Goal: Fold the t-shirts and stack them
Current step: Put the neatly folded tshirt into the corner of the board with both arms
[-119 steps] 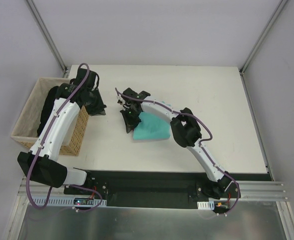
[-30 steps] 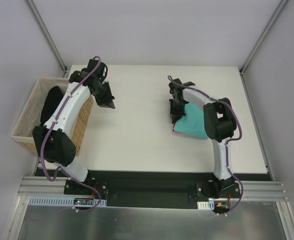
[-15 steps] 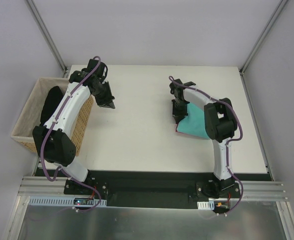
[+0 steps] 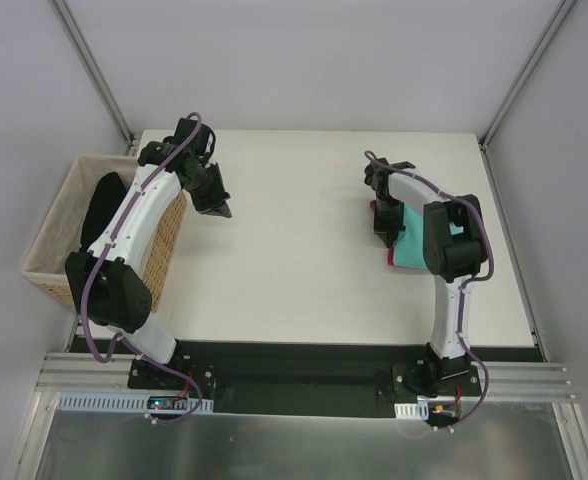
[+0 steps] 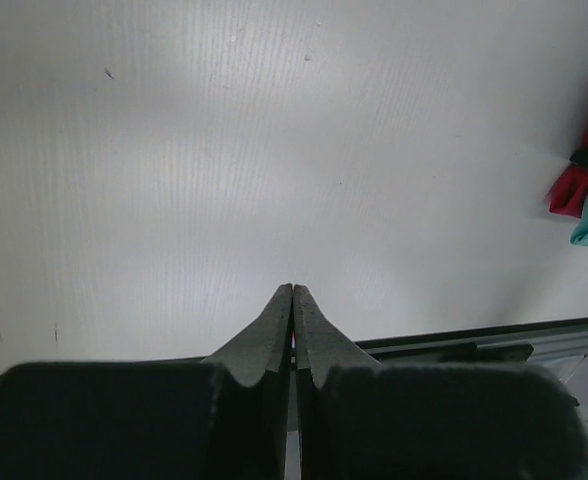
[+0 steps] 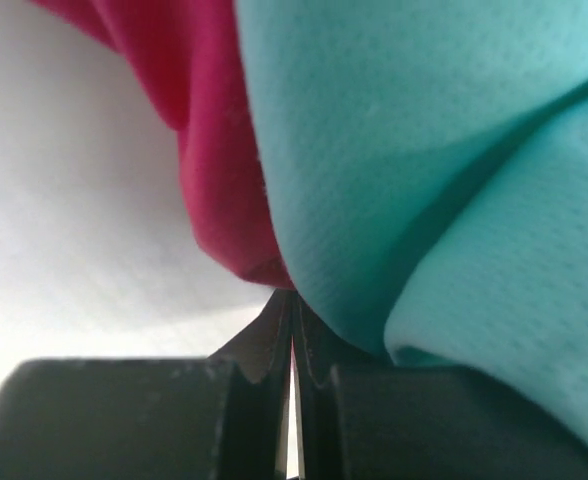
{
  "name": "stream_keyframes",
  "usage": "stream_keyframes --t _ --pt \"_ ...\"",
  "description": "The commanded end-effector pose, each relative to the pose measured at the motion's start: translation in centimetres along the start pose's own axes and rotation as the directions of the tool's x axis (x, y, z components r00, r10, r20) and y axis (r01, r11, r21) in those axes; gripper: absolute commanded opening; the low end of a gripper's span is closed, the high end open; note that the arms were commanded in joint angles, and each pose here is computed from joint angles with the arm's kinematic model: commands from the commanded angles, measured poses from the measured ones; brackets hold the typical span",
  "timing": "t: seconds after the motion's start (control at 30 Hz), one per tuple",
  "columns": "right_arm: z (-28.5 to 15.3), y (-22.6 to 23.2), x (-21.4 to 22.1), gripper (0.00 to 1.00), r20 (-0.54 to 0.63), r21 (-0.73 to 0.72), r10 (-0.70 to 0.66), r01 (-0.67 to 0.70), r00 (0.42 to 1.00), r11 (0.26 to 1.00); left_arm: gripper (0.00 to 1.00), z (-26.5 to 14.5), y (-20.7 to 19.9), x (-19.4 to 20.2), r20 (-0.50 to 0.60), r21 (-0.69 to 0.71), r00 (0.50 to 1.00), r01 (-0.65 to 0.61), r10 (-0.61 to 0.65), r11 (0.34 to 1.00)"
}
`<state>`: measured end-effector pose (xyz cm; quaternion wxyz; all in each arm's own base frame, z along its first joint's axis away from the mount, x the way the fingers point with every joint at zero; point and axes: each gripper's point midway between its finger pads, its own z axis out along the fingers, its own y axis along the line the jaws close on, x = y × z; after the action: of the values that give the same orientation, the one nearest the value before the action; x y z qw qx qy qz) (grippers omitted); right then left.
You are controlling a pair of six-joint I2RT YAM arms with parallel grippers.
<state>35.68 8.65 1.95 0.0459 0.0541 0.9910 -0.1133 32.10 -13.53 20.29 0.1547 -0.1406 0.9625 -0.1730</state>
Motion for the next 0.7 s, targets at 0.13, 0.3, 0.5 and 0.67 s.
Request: stream_keyframes --t 0.13,0.3,0.5,0.67 --pt "-1.4 -6.0 -0.6 0.01 0.020 0.095 0.055 -0.057 0.998 0.994 0.00 -0.6 -0.1 -0.2 0.013 0.023 1.000 0.001 -0.001 1.000" --pt "-0.8 -7.1 -0.9 0.01 0.006 0.084 0.098 -0.098 0.995 0.992 0.00 -0.6 -0.2 -0.2 0.011 0.026 1.000 0.004 -0.005 1.000" --pt "0.0 -8.1 -1.0 0.01 -0.015 0.078 0.138 -0.136 0.990 0.988 0.00 -0.8 -0.2 -0.1 0.013 0.029 1.000 0.007 -0.007 1.000" --pt "0.3 -8.9 -1.8 0.01 -0.020 0.073 0.174 -0.172 0.984 0.982 0.00 -0.7 0.0 0.0 0.011 0.021 1.000 0.011 -0.011 1.000"
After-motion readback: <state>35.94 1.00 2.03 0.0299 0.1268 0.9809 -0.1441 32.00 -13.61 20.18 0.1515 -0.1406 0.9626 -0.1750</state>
